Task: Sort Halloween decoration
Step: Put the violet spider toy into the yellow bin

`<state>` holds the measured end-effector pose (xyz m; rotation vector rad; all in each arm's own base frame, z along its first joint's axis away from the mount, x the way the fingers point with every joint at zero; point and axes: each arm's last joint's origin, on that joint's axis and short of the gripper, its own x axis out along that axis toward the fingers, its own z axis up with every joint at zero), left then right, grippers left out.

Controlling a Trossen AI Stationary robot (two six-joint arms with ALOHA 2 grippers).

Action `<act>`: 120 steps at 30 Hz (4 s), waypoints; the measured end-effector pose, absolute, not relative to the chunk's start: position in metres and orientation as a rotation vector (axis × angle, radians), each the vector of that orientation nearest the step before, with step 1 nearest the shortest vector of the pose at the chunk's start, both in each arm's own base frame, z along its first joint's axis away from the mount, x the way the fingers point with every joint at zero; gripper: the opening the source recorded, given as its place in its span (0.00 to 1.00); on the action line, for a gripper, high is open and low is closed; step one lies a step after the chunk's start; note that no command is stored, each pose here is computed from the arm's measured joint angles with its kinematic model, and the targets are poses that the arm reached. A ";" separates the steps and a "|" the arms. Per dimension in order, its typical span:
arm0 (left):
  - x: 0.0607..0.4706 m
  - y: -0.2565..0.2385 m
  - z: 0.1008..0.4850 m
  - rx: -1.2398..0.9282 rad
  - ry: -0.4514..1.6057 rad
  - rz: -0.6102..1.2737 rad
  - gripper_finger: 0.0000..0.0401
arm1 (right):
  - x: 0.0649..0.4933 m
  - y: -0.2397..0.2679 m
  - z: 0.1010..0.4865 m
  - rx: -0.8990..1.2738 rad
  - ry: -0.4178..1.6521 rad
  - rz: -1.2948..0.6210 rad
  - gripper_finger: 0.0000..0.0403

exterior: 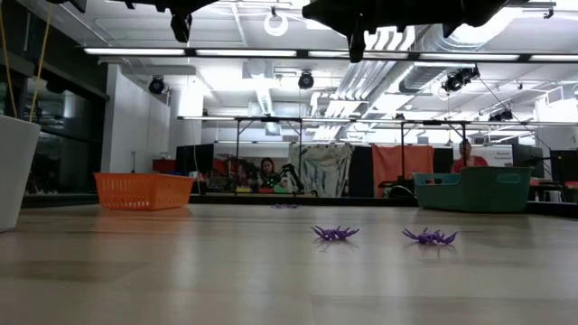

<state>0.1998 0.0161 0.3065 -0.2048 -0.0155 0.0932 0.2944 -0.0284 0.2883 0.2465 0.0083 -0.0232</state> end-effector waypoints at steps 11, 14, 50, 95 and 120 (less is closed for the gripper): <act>0.200 0.017 0.307 -0.205 -0.018 0.115 0.00 | 0.294 -0.028 0.288 0.246 0.008 -0.024 0.00; 0.200 0.017 0.307 -0.205 -0.019 0.125 0.00 | 0.294 -0.028 0.288 0.246 0.008 -0.024 0.00; 0.200 0.017 0.305 -0.207 0.000 0.143 0.00 | 0.278 0.126 0.188 0.136 0.957 0.319 0.41; 0.200 0.017 0.302 -0.225 0.029 0.146 0.00 | 0.322 0.145 0.129 -0.269 1.200 0.310 0.39; 0.200 0.017 0.302 -0.233 0.026 0.146 0.00 | 0.310 0.128 0.145 -0.254 1.267 0.144 0.00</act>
